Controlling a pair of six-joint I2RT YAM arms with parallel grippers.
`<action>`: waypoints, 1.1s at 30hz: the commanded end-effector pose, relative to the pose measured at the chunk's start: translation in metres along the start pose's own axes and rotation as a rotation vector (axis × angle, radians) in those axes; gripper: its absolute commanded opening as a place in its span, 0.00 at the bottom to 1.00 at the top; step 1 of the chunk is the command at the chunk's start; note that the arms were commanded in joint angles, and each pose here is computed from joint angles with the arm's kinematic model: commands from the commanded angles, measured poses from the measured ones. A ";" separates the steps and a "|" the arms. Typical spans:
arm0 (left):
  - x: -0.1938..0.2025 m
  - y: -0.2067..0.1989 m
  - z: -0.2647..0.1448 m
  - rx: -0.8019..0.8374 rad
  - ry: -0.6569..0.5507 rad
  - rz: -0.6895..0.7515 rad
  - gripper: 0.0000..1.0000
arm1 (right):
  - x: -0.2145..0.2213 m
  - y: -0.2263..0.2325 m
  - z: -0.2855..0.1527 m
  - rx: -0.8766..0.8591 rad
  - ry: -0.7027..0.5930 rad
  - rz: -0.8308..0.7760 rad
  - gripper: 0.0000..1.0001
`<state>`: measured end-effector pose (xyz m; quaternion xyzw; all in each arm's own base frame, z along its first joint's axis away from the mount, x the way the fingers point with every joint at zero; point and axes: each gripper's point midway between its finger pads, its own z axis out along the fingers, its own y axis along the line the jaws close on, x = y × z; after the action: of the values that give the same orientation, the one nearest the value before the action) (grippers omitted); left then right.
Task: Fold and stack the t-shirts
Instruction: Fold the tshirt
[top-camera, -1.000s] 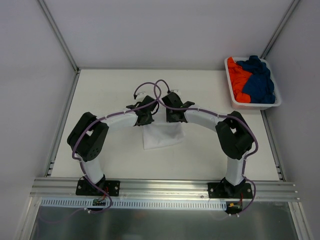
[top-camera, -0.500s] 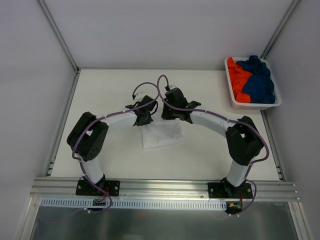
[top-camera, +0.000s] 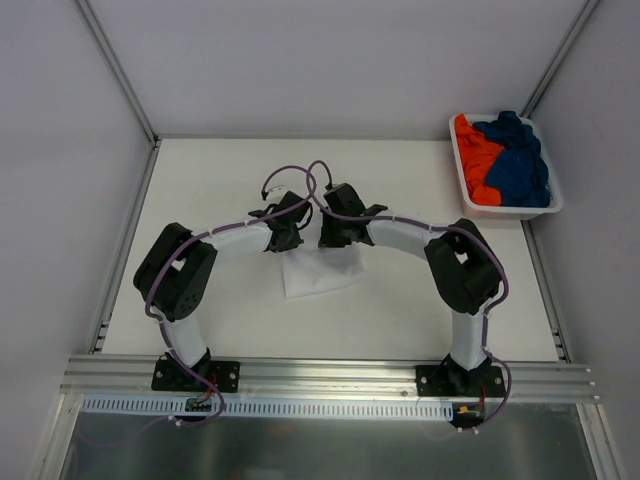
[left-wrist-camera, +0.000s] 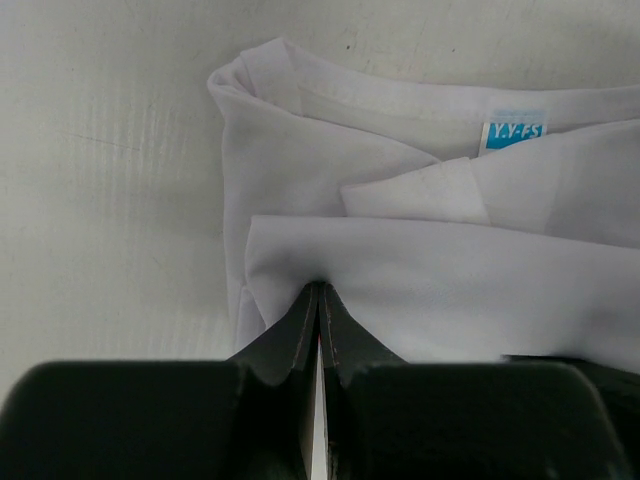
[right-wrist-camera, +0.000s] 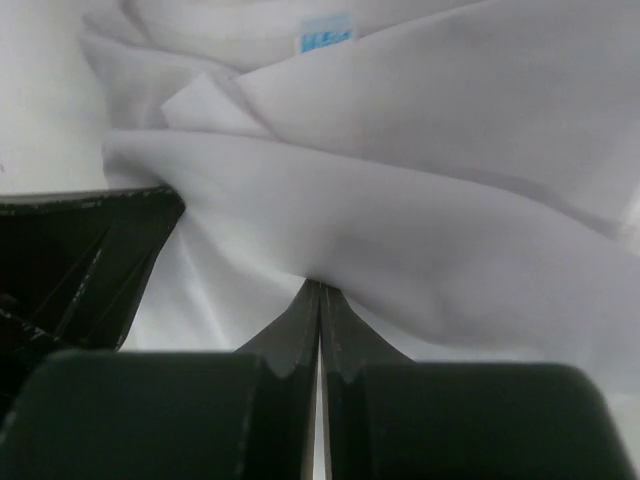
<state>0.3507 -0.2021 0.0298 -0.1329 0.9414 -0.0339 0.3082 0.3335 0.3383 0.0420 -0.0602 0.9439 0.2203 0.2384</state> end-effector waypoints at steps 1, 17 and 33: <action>0.004 0.011 0.000 -0.020 0.016 -0.009 0.00 | -0.032 -0.019 -0.010 0.088 -0.065 0.023 0.00; 0.008 0.020 -0.002 -0.029 0.021 -0.017 0.00 | -0.056 -0.100 -0.002 0.310 -0.010 0.073 0.00; -0.046 0.014 -0.043 0.013 -0.150 -0.017 0.00 | -0.124 -0.096 -0.057 0.333 -0.201 -0.023 0.01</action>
<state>0.3483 -0.1930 0.0431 -0.1370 0.9349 -0.0362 0.3255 0.4207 0.2423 0.0337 -0.0031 0.9621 0.0707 0.2634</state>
